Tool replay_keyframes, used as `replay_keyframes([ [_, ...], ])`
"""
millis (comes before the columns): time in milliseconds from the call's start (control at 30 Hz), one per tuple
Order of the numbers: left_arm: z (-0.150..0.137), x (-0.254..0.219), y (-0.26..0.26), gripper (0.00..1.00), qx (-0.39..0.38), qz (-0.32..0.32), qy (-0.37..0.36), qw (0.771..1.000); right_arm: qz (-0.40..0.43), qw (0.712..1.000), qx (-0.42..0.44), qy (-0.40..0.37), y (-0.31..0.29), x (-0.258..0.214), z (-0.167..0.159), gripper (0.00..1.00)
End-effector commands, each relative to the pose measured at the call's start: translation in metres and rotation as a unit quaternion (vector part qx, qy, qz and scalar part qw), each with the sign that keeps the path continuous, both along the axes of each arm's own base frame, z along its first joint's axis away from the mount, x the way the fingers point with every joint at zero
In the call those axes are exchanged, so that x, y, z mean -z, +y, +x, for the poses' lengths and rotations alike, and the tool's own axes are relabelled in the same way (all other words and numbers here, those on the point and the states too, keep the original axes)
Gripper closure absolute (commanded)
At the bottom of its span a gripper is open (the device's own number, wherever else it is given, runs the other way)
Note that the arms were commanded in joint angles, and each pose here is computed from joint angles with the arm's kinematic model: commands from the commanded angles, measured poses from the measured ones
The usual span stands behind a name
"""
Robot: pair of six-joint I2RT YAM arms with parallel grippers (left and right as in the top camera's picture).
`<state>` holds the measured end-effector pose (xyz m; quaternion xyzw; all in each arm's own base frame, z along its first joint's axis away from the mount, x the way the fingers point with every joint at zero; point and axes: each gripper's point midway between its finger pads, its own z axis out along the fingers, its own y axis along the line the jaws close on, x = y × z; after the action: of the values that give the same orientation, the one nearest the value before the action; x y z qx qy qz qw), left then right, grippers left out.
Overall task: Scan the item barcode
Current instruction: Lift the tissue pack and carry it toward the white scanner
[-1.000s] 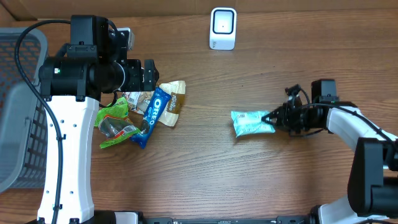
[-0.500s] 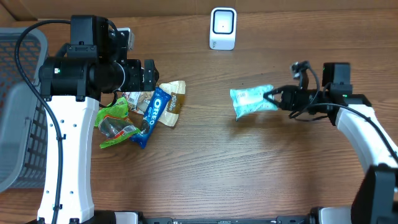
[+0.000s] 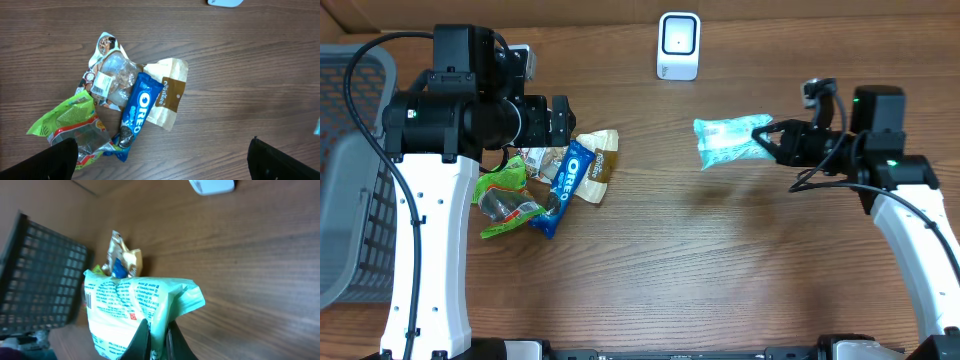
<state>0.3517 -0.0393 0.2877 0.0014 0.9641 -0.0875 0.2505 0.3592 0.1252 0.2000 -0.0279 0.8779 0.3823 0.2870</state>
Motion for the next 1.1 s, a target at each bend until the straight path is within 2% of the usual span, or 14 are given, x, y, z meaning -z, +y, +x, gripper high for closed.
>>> replay_keyframes([
  [0,0.000,0.003,0.001,0.00,-0.006,0.000,0.005,1.000,-0.037,0.999,0.018,-0.030,0.007,-0.020,0.007,0.96],
  [167,0.000,0.003,0.001,0.00,-0.006,0.000,0.005,1.000,-0.091,0.994,0.037,-0.047,0.015,-0.023,0.013,0.96],
  [233,0.000,0.003,0.001,0.00,-0.006,0.000,0.005,1.000,-0.139,0.985,0.081,-0.056,0.007,-0.021,0.021,0.96],
  [333,0.000,0.003,0.001,0.00,-0.006,0.000,0.005,1.000,-0.220,0.962,0.143,-0.077,-0.006,-0.017,0.030,0.96],
  [500,0.000,0.003,0.001,0.00,-0.006,0.000,0.005,1.000,-0.344,0.904,0.216,-0.135,-0.010,-0.018,0.043,0.96],
  [667,0.000,0.003,0.001,0.00,-0.006,0.000,0.005,1.000,-0.438,0.850,0.202,-0.212,0.010,-0.016,0.069,0.96],
  [833,0.000,0.003,0.001,0.00,-0.006,0.000,0.005,1.000,-0.482,0.816,0.155,-0.279,0.034,-0.005,0.101,0.96],
  [1067,0.000,0.003,0.001,0.00,-0.006,0.000,0.005,1.000,-0.538,0.751,0.112,-0.366,0.055,0.002,0.138,0.96],
])
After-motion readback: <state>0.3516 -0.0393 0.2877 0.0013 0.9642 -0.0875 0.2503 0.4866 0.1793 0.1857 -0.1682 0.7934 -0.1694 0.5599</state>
